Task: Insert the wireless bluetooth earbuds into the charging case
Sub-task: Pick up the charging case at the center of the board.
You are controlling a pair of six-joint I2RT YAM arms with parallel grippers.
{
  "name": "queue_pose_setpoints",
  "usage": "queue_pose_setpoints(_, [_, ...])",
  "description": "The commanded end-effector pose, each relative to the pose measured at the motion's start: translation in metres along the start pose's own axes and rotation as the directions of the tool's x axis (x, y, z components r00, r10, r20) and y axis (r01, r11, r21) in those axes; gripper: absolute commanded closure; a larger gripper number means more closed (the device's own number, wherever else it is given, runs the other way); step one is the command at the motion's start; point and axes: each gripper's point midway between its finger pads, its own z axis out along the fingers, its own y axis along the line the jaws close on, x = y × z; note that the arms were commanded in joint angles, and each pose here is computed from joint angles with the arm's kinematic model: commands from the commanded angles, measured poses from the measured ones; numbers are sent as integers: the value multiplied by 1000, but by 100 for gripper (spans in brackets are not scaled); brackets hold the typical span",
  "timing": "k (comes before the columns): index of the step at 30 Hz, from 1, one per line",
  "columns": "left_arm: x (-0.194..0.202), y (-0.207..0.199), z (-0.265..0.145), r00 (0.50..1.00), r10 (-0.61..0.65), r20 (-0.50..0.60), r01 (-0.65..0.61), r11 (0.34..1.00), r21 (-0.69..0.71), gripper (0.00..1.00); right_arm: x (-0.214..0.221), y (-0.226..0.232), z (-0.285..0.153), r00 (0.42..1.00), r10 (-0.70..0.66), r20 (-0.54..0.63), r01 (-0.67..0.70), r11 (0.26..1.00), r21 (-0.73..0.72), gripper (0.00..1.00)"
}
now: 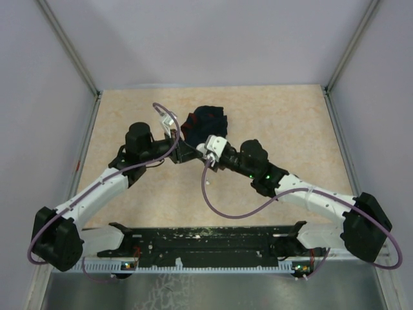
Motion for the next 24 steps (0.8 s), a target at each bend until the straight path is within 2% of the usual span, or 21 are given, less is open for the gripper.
queue_pose_setpoints(1, [-3,-2,-8,984,181,1,-181,983,-17,92,-42,-6,-12,995,13,103,-14,1000,9,44])
queue_pose_setpoints(7, [-10,-4,-20,950,311,-21,-312,949,-56,95,-56,0,-26,995,63,83,-59,997,-49,31])
queue_pose_setpoints(11, [-11,-6,-27,905,425,-24,-426,904,-42,95,-71,6,-38,990,99,100,-86,988,-125,29])
queue_pose_setpoints(18, [-19,-18,-39,787,616,29,-615,788,-26,96,-86,2,-49,979,160,129,-136,975,-175,29])
queue_pose_setpoints(24, [-11,-39,-45,680,730,67,-733,674,93,99,-93,2,-42,976,162,148,-131,971,-198,29])
